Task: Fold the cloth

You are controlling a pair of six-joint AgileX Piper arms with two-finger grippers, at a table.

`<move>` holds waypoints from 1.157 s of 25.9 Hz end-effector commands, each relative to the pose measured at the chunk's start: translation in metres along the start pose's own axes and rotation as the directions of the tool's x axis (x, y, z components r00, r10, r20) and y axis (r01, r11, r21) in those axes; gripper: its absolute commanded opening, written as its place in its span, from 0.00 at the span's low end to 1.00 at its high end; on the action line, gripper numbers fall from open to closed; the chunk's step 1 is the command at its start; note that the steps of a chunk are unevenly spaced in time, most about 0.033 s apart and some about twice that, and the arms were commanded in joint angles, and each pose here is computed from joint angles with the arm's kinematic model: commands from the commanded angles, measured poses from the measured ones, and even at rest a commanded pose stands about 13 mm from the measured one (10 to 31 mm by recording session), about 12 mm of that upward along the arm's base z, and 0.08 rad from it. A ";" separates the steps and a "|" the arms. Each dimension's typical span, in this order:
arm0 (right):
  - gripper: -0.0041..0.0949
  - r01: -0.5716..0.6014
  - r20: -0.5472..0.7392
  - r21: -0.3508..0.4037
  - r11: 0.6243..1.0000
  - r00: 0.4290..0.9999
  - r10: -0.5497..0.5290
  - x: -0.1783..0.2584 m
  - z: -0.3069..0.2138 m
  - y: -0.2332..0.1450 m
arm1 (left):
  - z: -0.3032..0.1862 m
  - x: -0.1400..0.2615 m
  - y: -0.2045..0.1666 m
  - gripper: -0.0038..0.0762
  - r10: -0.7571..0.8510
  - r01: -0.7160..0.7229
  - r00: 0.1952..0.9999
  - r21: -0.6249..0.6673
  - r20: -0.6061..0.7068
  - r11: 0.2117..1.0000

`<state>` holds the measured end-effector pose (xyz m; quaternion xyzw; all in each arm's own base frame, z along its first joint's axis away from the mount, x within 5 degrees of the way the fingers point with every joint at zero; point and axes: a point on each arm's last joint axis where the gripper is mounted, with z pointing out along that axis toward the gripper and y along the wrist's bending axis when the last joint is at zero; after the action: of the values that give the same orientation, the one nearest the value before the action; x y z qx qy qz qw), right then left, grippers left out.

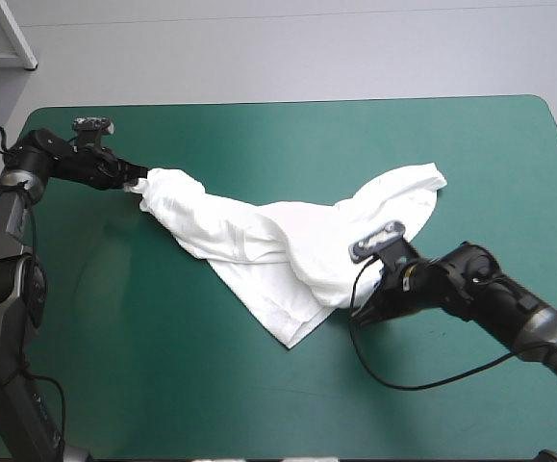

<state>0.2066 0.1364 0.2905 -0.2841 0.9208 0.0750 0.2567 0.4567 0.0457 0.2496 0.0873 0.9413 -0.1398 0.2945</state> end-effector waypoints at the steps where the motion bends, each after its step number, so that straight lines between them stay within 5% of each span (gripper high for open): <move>1: 0.04 0.037 0.309 0.134 0.990 0.948 -0.078 -0.042 -0.082 -0.011 | -0.075 -0.027 -0.025 0.07 0.059 -0.053 0.984 -0.040 0.169 0.998; 7: 0.04 -0.015 0.541 0.378 0.926 0.815 -0.208 -0.074 -0.220 -0.029 | -0.151 -0.032 -0.060 0.07 0.136 -0.120 0.949 -0.074 0.283 0.990; 11: 0.04 -0.064 0.644 0.458 0.887 0.711 -0.282 -0.071 -0.292 -0.034 | -0.225 -0.021 -0.098 0.07 0.218 -0.187 0.902 -0.118 0.372 0.975; 20: 0.04 -0.143 0.751 0.483 0.864 0.575 -0.326 -0.041 -0.374 -0.035 | -0.373 0.026 -0.174 0.07 0.367 -0.225 0.699 -0.299 0.614 0.928; 23: 0.04 -0.209 0.831 0.464 0.861 0.439 -0.341 -0.011 -0.421 -0.033 | -0.462 0.069 -0.215 0.07 0.462 -0.134 0.507 -0.463 0.728 0.876; 27: 0.04 -0.198 0.866 0.463 0.864 0.306 -0.395 0.011 -0.453 -0.027 | -0.520 0.104 -0.250 0.07 0.529 -0.117 0.324 -0.521 0.785 0.845; 30: 0.04 -0.207 0.875 0.456 0.865 0.281 -0.394 0.016 -0.459 -0.027 | -0.537 0.112 -0.258 0.07 0.553 -0.104 0.248 -0.546 0.795 0.832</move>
<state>0.0185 -0.0212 0.6657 -0.1714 0.5906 -0.0165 0.7884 0.0252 -0.0209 0.6470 0.1433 0.6091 0.0842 0.7755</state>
